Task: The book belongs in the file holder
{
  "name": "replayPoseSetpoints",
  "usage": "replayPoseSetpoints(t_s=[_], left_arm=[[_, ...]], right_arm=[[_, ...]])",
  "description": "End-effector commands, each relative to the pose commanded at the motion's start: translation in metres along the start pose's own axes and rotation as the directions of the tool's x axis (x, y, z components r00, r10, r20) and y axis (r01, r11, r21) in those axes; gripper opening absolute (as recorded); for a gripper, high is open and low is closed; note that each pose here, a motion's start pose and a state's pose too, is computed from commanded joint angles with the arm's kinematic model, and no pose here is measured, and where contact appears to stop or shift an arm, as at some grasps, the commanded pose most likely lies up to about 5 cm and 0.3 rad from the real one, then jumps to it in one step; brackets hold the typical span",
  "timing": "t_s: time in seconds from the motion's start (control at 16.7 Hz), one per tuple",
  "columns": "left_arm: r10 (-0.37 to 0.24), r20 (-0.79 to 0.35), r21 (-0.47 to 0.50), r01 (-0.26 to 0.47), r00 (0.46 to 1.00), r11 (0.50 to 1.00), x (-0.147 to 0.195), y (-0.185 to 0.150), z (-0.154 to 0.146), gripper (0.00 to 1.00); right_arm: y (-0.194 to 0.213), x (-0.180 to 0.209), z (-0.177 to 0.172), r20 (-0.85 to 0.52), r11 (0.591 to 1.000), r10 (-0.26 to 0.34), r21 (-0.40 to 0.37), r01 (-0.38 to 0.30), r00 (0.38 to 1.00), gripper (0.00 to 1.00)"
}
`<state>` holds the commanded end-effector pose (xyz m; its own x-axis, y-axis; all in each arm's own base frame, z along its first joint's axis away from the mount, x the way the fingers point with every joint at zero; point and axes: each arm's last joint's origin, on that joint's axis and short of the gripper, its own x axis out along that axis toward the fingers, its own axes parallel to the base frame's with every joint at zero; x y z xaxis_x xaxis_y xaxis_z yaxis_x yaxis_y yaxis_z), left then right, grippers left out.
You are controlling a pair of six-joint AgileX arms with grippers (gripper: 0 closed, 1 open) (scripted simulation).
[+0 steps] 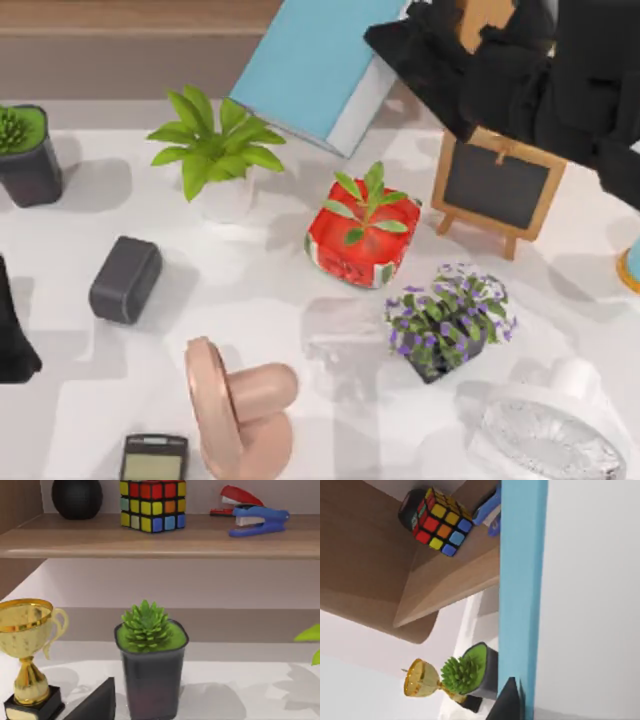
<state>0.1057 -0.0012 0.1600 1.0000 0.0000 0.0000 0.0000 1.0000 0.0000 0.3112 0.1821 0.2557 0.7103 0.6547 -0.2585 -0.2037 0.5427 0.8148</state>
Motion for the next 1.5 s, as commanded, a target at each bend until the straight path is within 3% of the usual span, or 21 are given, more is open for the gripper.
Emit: replayPoseSetpoints(t_s=[0.12,0.3,0.54,0.72,0.84,1.08,1.5], left_arm=[[0.000,0.000,0.000,0.000,1.000,1.000,0.000,0.000,0.000,1.00],[0.000,0.000,0.000,0.000,1.000,1.000,0.000,0.000,0.000,1.00],[0.000,0.000,0.000,0.000,1.000,1.000,0.000,0.000,0.000,1.00],[0.000,0.000,0.000,0.000,1.000,1.000,0.000,0.000,0.000,1.00],[0.000,0.000,0.000,0.000,1.000,1.000,0.000,0.000,0.000,1.00],[0.000,0.000,0.000,0.000,1.000,1.000,0.000,0.000,0.000,1.00],[0.000,0.000,0.000,0.000,1.000,1.000,0.000,0.000,0.000,1.00]], right_arm=[[-0.024,-0.026,0.011,-0.009,0.991,-0.014,0.136,0.015,1.000,0.00],[-0.066,-0.061,0.035,0.049,0.945,-0.065,0.325,0.045,0.997,0.00],[-0.133,-0.106,0.072,0.195,0.841,-0.197,0.537,0.064,0.961,0.00],[-0.185,-0.142,0.093,0.297,0.755,-0.316,0.654,0.049,0.901,0.00],[-0.212,-0.165,0.110,0.377,0.728,-0.368,0.685,0.012,0.850,0.00],[-0.254,-0.193,0.140,0.496,0.722,-0.421,0.690,-0.049,0.759,0.00],[-0.284,-0.187,0.155,0.527,0.730,-0.423,0.680,-0.067,0.737,0.00]])
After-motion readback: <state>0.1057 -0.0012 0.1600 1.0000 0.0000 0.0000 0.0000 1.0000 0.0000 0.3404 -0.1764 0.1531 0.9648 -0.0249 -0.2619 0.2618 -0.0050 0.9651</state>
